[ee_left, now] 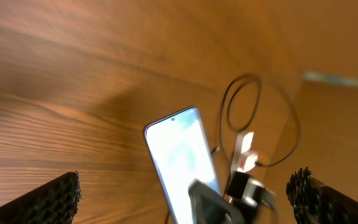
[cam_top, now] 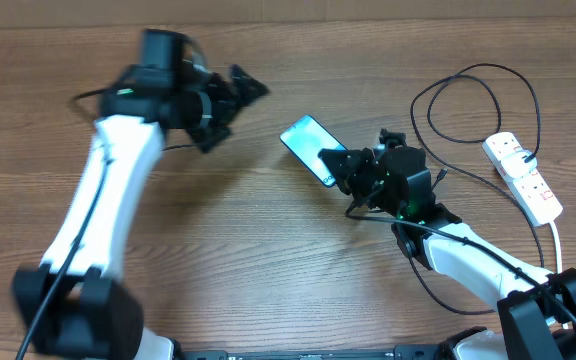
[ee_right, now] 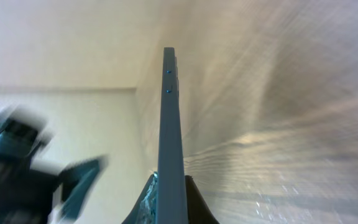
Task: Plug charger to phone and switch on socket
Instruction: 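Open the left gripper and pull the phone away with the right gripper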
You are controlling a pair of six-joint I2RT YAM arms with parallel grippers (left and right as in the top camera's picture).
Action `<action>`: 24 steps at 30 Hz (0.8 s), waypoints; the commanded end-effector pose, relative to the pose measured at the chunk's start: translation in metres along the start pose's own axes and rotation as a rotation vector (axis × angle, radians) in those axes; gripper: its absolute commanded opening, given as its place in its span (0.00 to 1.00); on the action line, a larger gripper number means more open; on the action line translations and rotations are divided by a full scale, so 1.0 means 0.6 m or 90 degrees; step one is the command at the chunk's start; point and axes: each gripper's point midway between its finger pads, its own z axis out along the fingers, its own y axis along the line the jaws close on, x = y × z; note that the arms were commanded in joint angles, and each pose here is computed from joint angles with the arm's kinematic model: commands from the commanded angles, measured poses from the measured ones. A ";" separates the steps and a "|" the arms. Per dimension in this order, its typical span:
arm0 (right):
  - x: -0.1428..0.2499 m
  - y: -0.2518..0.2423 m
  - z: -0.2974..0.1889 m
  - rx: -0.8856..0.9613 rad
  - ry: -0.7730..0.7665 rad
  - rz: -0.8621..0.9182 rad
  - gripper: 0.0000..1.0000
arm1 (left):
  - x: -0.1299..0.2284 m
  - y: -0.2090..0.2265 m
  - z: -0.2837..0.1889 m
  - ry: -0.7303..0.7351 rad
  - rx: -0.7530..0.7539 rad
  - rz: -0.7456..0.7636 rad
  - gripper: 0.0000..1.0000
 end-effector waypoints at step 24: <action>0.102 0.091 -0.034 -0.088 0.273 0.232 0.04 | 0.091 0.098 -0.322 -0.265 -0.199 0.012 1.00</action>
